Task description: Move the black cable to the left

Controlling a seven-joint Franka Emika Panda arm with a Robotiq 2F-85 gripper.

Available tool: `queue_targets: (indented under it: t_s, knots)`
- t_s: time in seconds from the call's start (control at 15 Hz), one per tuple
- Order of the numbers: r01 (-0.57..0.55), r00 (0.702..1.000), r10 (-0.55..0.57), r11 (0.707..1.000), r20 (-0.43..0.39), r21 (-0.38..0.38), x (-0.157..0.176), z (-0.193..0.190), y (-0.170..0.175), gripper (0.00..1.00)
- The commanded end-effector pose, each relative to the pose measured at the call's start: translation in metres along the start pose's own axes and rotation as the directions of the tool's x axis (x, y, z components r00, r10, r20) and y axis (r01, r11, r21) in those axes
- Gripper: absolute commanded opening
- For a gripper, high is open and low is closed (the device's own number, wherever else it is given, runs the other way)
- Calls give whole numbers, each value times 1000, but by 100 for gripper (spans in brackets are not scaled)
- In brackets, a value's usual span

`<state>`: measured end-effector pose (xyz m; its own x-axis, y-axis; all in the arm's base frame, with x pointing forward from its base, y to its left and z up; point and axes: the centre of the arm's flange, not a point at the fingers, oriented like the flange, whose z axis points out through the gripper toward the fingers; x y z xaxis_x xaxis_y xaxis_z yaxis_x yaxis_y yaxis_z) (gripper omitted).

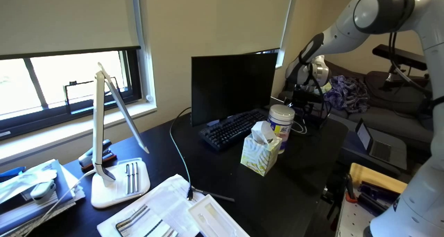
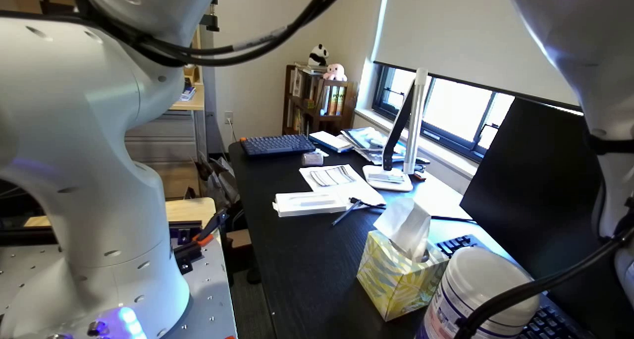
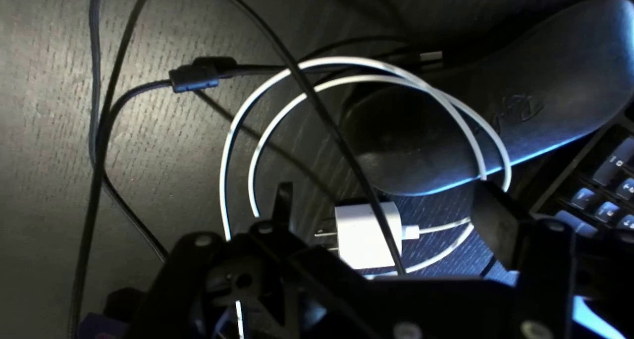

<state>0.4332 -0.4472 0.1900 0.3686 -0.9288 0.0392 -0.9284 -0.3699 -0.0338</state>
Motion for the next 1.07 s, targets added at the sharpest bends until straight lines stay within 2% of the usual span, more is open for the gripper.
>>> queue_targets:
  t_s: [0.0,0.6,0.67,1.0]
  knots:
    - [60,998,-60,998,-19,4,0,2,1,60]
    - [91,996,-91,996,3,27,-5,-8,-1,2]
    - [86,996,-87,996,4,33,-5,-10,-2,0]
    - [79,997,-79,995,6,53,-6,-26,-6,1]
